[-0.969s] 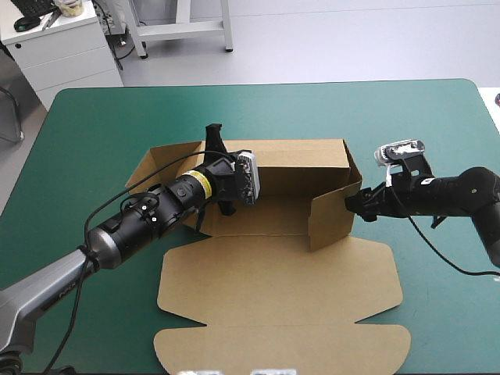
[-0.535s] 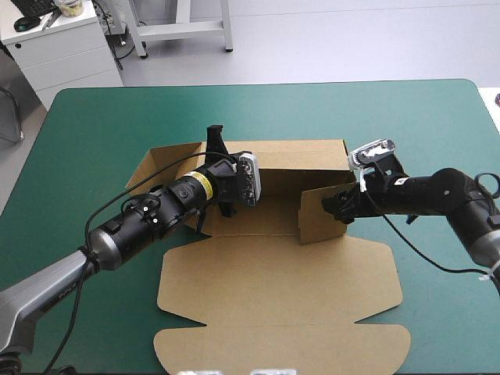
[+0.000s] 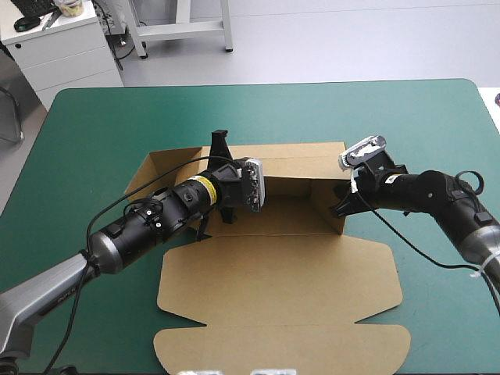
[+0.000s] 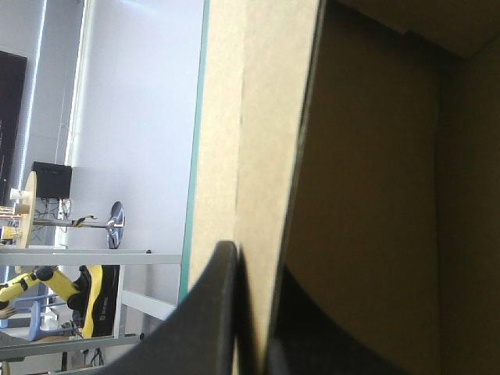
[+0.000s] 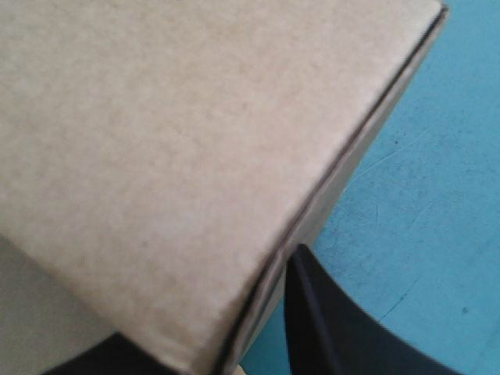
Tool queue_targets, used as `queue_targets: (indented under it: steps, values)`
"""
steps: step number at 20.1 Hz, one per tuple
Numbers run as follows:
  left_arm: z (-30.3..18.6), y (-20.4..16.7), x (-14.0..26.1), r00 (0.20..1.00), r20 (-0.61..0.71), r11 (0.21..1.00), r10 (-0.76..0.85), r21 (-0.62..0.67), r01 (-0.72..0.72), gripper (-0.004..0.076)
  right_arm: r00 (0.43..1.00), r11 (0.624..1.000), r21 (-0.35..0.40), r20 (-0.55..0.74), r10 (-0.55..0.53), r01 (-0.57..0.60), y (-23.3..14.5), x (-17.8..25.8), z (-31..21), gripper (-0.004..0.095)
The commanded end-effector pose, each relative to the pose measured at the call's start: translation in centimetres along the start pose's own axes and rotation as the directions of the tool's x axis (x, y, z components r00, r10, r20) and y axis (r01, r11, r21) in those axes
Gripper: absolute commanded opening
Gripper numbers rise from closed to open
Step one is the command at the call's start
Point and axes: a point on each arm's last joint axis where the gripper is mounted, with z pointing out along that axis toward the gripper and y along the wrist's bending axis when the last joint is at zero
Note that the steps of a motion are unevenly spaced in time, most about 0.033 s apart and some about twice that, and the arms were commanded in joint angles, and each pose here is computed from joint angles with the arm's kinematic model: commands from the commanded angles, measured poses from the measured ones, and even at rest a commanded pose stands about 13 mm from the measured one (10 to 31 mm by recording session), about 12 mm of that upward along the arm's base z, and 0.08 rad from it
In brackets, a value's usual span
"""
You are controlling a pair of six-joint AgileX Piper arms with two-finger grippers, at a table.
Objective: Fold the box
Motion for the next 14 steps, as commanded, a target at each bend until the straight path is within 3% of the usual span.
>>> queue_targets:
  steps: [1, 3, 5, 7, 10, 11, 12, 14]
  values:
    - [-0.4, -1.0, 0.5, 0.991, -0.096, 0.99, -0.096, 0.095, 0.105, -0.001, 0.997, 1.0, 0.008, 0.081, 0.015, -0.016, 0.1, -1.3, -1.2, -0.0017]
    - [-0.4, -1.0, 0.3, 0.986, -0.08, 0.984, -0.145, 0.096, 0.152, -0.0009, 0.998, 1.0, -0.006, 0.069, 0.002, -0.002, 0.3, -1.2, -1.2, -0.0018]
    - [-0.4, -1.0, 0.0, 0.976, -0.054, 0.972, -0.212, 0.09, 0.216, 0.0011, 0.994, 0.998, 0.022, 0.089, 0.055, -0.057, 0.0, -1.3, -1.2, -0.0012]
    - [-0.4, -0.8, -0.2, 0.971, -0.04, 0.968, -0.235, 0.084, 0.238, 0.014, 0.987, 0.99, 0.08, 0.121, 0.108, -0.118, -0.6, -1.5, -1.3, -0.0012]
    - [-1.2, -0.4, -0.8, 0.949, -0.002, 0.946, -0.314, 0.078, 0.313, 0.0465, 0.973, 0.971, 0.142, 0.155, 0.172, -0.194, -1.3, -1.7, -1.4, -0.001]
    - [-1.7, -0.2, -1.2, 0.945, 0.019, 0.943, -0.326, 0.072, 0.324, 0.0536, 0.967, 0.963, 0.156, 0.168, 0.191, -0.218, -1.5, -1.7, -1.4, -0.001]
    - [-2.4, -0.1, -1.8, 0.945, 0.046, 0.945, -0.324, 0.069, 0.321, 0.0587, 0.964, 0.958, 0.176, 0.182, 0.196, -0.228, -1.7, -1.8, -1.5, -0.001]
    - [-3.5, 0.1, -2.8, 0.945, 0.086, 0.949, -0.314, 0.067, 0.309, 0.0588, 0.958, 0.948, 0.2, 0.201, 0.206, -0.246, -2.0, -1.9, -1.6, -0.001]
